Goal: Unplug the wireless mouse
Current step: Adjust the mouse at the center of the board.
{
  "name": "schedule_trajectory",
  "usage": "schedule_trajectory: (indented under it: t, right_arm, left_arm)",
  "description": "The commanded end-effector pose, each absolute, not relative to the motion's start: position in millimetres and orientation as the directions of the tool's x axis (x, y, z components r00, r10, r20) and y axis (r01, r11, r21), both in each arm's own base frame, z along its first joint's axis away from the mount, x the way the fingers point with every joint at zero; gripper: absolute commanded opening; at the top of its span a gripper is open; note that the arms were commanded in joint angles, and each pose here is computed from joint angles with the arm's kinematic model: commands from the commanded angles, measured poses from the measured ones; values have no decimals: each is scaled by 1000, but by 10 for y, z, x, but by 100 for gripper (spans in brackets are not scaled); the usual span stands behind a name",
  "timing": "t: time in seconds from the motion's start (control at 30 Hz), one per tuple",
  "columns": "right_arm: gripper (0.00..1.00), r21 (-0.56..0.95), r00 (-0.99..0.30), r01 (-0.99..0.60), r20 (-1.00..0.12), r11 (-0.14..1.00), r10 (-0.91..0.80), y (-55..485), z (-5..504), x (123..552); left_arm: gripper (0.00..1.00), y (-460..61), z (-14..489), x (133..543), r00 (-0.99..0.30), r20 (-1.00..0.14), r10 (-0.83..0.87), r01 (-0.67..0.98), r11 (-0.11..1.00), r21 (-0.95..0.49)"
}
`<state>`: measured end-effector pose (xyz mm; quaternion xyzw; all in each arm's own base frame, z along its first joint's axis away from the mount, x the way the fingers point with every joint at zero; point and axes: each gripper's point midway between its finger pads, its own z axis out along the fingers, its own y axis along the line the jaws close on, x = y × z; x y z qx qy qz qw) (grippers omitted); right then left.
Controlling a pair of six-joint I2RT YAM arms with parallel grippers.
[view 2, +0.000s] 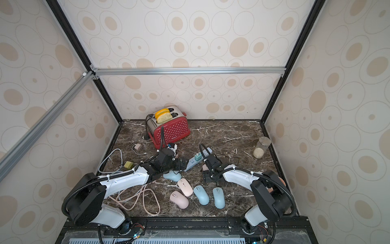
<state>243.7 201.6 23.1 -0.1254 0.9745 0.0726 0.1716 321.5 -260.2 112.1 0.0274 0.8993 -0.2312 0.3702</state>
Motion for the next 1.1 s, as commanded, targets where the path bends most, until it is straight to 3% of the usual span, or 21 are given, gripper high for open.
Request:
schedule_trajectory:
  t: [0.0,0.17,0.27,0.4,0.7,0.9,1.07]
  right_arm:
    - [78,65,-901,-259,-376,964,-217,2068,238,2520]
    - [78,28,-908,-247,-354,969,-222,2070,195,2571]
    - [76,-42,-919,-216,-329,976,-217,1905,154,2532]
    - [72,-70,-928,-165,-327,984,-179,1594,125,2421]
    - [77,64,-937,-114,-339,991,-86,1489,259,2406]
    - [79,156,-905,-121,-424,980,-44,1548,665,2552]
    - [81,170,-901,-195,-420,966,-108,1596,678,2523]
  left_arm:
    - [99,-2627,1375,3281,-673,-701,-235,202,854,-480]
    - [99,-2800,1409,3250,-692,-682,-235,259,802,-538]
    - [93,-2820,1408,3242,-694,-684,-225,272,798,-538]
    - [93,-2774,1407,3218,-692,-691,-209,272,811,-517]
    - [90,-2867,1471,3186,-695,-702,-154,336,794,-507]
    - [88,-2891,1591,3150,-679,-726,-105,387,790,-475]
    - [88,-2958,1603,3104,-680,-730,-76,418,777,-471]
